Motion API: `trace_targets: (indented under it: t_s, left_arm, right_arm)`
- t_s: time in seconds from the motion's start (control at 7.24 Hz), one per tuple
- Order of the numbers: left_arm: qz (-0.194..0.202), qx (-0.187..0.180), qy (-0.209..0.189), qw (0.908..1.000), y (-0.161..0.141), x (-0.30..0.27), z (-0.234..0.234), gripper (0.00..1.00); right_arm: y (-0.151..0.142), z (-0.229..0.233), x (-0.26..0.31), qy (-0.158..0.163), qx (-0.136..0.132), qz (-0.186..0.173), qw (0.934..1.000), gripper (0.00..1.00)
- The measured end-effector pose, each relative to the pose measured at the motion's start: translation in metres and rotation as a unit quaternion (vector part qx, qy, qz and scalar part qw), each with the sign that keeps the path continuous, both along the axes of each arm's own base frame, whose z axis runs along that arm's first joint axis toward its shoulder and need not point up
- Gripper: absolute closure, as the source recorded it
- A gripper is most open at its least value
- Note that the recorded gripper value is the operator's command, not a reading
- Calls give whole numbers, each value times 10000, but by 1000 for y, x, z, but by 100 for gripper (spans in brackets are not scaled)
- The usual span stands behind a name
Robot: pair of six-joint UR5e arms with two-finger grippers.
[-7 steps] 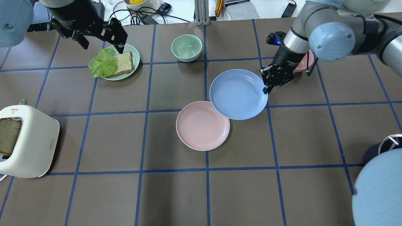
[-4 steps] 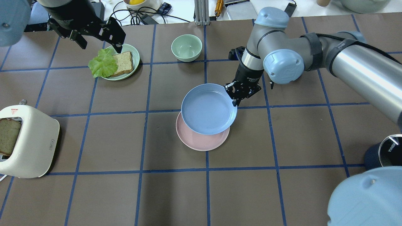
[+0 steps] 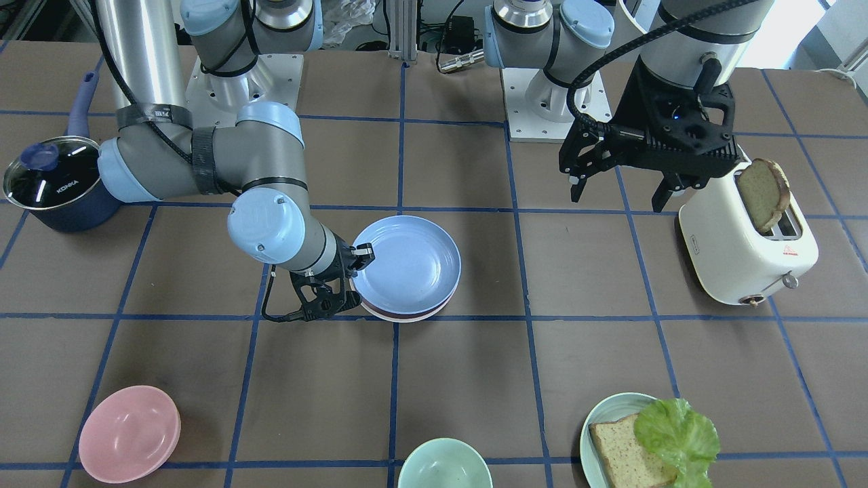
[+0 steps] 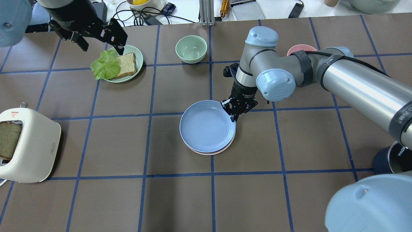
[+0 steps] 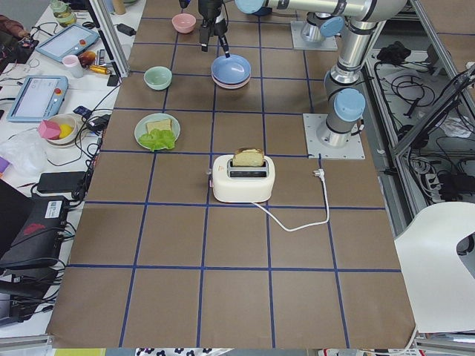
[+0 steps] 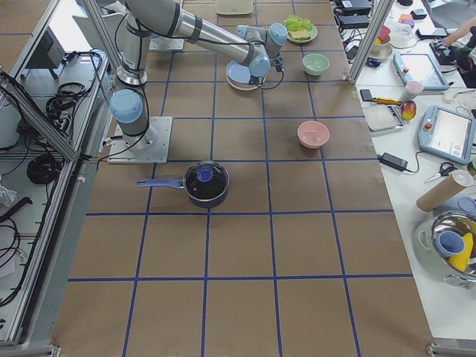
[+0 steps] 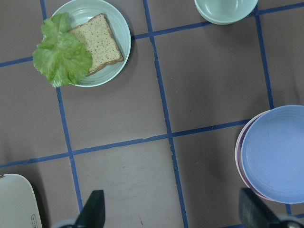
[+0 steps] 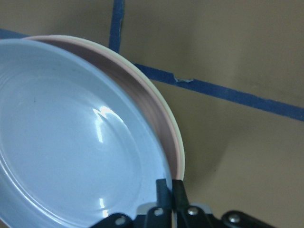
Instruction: Stack three plates with pink and blue
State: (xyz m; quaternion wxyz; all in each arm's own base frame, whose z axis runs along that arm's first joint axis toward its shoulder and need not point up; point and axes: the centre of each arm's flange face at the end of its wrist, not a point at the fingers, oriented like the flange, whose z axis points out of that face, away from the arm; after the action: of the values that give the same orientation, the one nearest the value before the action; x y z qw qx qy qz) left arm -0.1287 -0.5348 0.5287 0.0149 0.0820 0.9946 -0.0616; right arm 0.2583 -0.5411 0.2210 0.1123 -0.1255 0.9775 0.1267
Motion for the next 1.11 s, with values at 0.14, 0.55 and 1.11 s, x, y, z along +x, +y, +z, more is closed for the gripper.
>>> trace_targets:
  t_s: [0.14,0.55,1.11]
  left_arm:
    - [2,17,-1,10000,0,0,-2,0]
    - [0,68,0,10000,4,0,-10,0]
    - [-6,76,-6,10000,5,0,-12,0]
  right_arm:
    - [-1,0,2,24,-10,20,10000,0]
    - [-27,41,-3,207,-460,27,9987,0]
    - [-86,205,-47,789,-1316,-229,9879,0]
